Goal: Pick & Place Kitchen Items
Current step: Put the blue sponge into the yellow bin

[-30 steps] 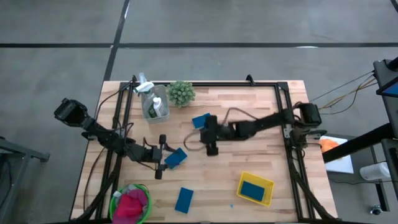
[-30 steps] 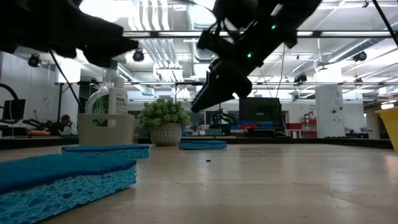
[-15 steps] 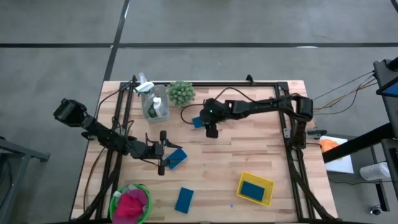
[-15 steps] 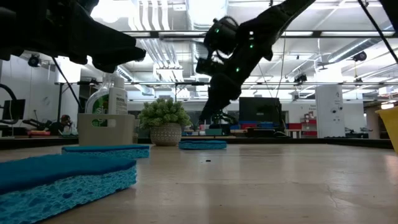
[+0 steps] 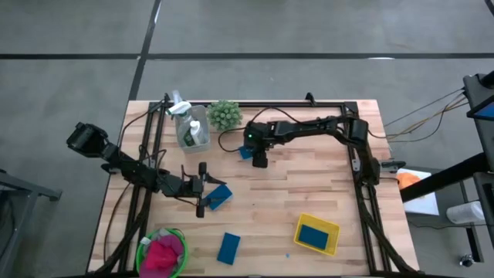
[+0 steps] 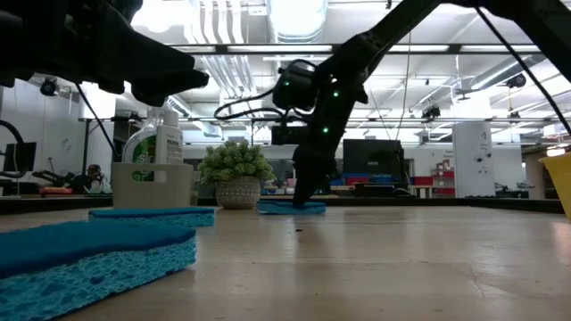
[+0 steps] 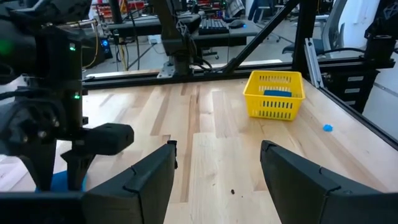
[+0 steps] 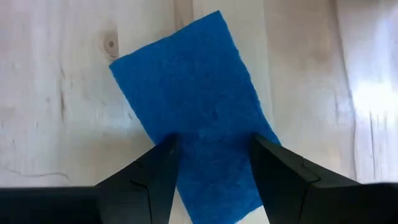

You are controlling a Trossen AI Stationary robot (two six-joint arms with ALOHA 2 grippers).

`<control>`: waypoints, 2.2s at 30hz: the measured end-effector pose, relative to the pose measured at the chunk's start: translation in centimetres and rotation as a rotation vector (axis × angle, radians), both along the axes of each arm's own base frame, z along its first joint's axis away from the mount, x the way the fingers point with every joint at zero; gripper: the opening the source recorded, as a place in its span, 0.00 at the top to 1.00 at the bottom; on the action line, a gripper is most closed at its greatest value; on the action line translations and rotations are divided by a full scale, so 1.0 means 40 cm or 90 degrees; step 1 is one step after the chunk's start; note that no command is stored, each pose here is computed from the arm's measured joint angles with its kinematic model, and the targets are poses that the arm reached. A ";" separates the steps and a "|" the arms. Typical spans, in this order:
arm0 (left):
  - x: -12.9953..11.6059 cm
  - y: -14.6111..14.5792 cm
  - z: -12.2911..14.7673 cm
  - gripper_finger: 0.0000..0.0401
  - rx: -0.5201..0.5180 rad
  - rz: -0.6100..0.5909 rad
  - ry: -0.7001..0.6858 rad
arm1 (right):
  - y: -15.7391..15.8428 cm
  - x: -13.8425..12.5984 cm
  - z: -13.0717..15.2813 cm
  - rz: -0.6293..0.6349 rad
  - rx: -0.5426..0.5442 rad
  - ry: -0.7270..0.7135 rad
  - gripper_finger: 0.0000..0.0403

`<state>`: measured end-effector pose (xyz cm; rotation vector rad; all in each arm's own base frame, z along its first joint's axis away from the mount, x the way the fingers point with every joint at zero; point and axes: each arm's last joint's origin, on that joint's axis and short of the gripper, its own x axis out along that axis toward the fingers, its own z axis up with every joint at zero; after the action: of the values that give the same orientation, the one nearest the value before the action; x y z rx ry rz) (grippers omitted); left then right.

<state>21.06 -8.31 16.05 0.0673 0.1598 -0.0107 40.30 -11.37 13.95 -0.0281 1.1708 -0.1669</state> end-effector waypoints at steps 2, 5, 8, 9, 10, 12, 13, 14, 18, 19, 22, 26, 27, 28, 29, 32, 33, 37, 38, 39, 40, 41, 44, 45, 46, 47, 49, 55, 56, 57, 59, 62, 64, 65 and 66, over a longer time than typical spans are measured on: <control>0.000 0.000 -0.001 0.41 0.001 0.000 0.002 | -0.002 0.008 -0.009 -0.002 0.005 0.026 0.53; 0.000 0.000 -0.001 0.41 0.001 0.000 0.004 | 0.004 0.020 -0.024 0.005 0.032 0.064 0.53; 0.000 0.000 -0.003 0.41 0.001 0.001 0.008 | 0.016 0.027 -0.030 0.010 0.063 0.086 0.53; -0.001 0.000 -0.004 0.41 0.000 0.001 0.010 | 0.024 0.027 -0.029 0.014 0.072 0.093 0.53; -0.001 0.000 -0.004 0.41 0.000 0.001 0.011 | 0.032 0.024 -0.030 0.021 0.084 0.104 0.53; -0.001 0.000 -0.005 0.41 -0.002 0.002 0.013 | 0.054 0.019 -0.025 0.035 0.102 0.118 0.53; -0.001 0.000 -0.005 0.41 -0.003 0.002 0.013 | 0.064 0.018 -0.022 0.041 0.109 0.123 0.53; -0.001 0.000 -0.005 0.41 -0.004 0.002 0.012 | 0.075 0.017 -0.016 0.047 0.115 0.126 0.53; -0.001 0.000 -0.005 0.41 -0.004 0.002 0.012 | 0.131 0.004 0.001 0.069 0.150 0.159 0.53; -0.001 0.000 -0.005 0.41 -0.004 0.002 0.012 | 0.149 0.002 0.004 0.075 0.162 0.167 0.53; 0.000 0.000 -0.004 0.41 -0.004 0.002 0.011 | 0.205 0.003 0.009 0.096 0.179 0.177 0.53; 0.000 0.000 -0.004 0.41 -0.008 0.000 0.011 | 0.294 0.007 0.010 0.124 0.165 0.181 0.53; 0.000 0.000 -0.004 0.41 -0.010 -0.001 0.011 | 0.319 0.007 0.010 0.130 0.153 0.183 0.53; 0.000 -0.001 -0.004 0.41 -0.010 -0.003 0.011 | 0.344 0.007 0.009 0.134 0.139 0.185 0.53; 0.000 -0.001 -0.004 0.41 -0.011 -0.004 0.011 | 0.370 0.005 0.009 0.140 0.125 0.186 0.53; 0.000 -0.001 -0.004 0.41 -0.011 -0.007 0.011 | 0.447 -0.004 0.010 0.160 0.092 0.188 0.53; 0.000 -0.001 -0.004 0.41 -0.011 -0.006 0.011 | 0.472 -0.008 0.010 0.166 0.077 0.188 0.53; 0.000 -0.001 -0.004 0.41 -0.012 -0.006 0.010 | 0.556 -0.028 0.014 0.171 -0.037 0.174 0.53; 0.000 -0.001 -0.003 0.41 -0.012 -0.006 0.010 | 0.573 -0.032 0.016 0.175 -0.063 0.168 0.53; 0.000 -0.001 -0.003 0.41 -0.013 -0.006 0.008 | 0.592 -0.036 0.020 0.180 -0.084 0.160 0.53; 0.000 -0.001 -0.002 0.41 -0.013 -0.006 0.007 | 0.610 -0.039 0.024 0.186 -0.098 0.150 0.53; 0.000 -0.001 -0.001 0.41 -0.016 -0.006 0.005 | 0.626 -0.042 0.028 0.192 -0.105 0.140 0.53; 0.000 -0.001 0.000 0.41 -0.018 -0.008 0.001 | 0.668 -0.045 0.042 0.208 -0.105 0.101 0.53; 0.000 -0.001 0.001 0.41 -0.018 -0.008 0.000 | 0.677 -0.046 0.044 0.211 -0.107 0.091 0.53; 0.000 -0.001 0.001 0.41 -0.018 -0.008 0.000 | 0.685 -0.047 0.045 0.213 -0.113 0.083 0.53; 0.000 -0.001 0.001 0.41 -0.018 -0.008 0.000 | 0.692 -0.048 0.047 0.215 -0.117 0.079 0.53; 0.000 -0.001 0.001 0.41 -0.019 -0.008 0.000 | 0.699 -0.050 0.049 0.220 -0.119 0.077 0.53; 0.000 -0.001 0.000 0.41 -0.019 -0.008 0.001 | 0.718 -0.055 0.052 0.266 -0.053 0.083 0.53; 0.000 -0.001 0.000 0.41 -0.019 -0.008 0.002 | 0.721 -0.052 0.053 0.269 -0.042 0.076 0.53; 0.000 -0.001 0.000 0.41 -0.019 -0.008 0.002 | 0.722 -0.049 0.054 0.271 -0.039 0.067 0.53; 0.000 -0.001 0.000 0.41 -0.019 -0.008 0.002 | 0.727 -0.045 0.056 0.272 -0.036 0.051 0.53; 0.000 -0.001 0.000 0.41 -0.019 -0.008 0.003 | 0.732 -0.035 0.055 0.272 -0.028 0.017 0.53; 0.000 -0.001 0.000 0.41 -0.019 -0.008 0.003 | 0.735 -0.030 0.049 0.271 -0.028 0.007 0.53; 0.000 -0.001 -0.001 0.41 -0.019 -0.008 0.003 | 0.735 -0.028 0.042 0.270 -0.032 0.009 0.53; 0.000 -0.001 -0.001 0.41 -0.019 -0.008 0.004 | 0.735 -0.027 0.034 0.269 -0.037 0.013 0.53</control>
<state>21.06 -8.36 16.02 0.0387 0.1648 -0.0258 39.21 18.02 15.31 -0.3263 1.1555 0.1737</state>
